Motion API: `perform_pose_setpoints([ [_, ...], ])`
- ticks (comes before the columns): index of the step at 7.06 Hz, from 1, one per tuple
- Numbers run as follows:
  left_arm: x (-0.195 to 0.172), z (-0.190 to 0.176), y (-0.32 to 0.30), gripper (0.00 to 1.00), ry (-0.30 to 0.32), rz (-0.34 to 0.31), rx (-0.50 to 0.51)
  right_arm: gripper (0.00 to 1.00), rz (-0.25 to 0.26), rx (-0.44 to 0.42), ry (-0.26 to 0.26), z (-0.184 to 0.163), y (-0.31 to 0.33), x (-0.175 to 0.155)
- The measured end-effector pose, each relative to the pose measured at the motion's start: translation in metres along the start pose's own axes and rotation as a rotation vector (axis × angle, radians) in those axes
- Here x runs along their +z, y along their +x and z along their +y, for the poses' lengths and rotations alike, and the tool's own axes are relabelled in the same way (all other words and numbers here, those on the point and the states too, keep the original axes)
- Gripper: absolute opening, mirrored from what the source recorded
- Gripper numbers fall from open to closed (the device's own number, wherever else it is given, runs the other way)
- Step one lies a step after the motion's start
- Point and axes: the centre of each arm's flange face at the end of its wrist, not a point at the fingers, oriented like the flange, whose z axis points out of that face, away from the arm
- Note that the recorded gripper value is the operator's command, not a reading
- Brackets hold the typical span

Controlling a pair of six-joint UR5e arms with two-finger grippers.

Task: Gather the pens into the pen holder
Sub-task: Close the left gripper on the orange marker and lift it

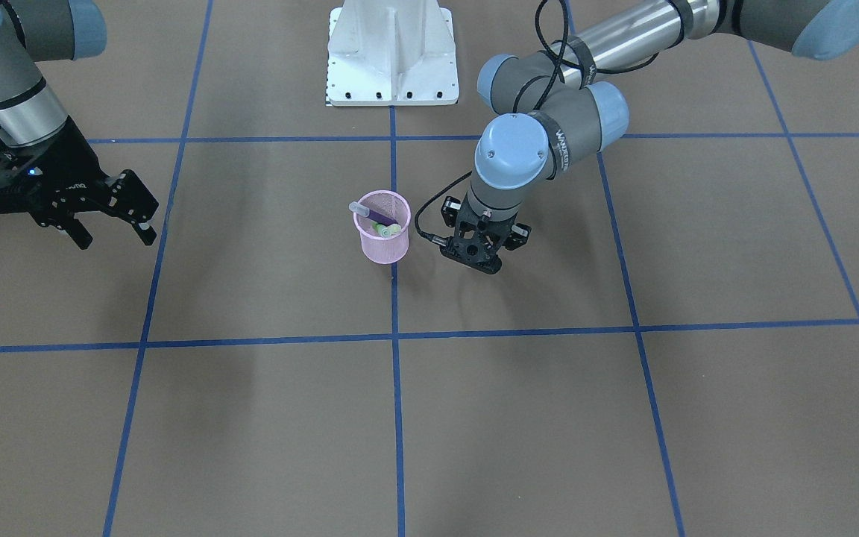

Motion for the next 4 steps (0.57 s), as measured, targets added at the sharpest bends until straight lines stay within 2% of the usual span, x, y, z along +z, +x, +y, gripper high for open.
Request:
perform_pose_setpoints([
  [4,0.0107,0.0004,0.0001,0.51,-0.017,-0.007,-0.002,1.0,0.002,0.001,-0.001,0.0,0.0006,0.0007],
])
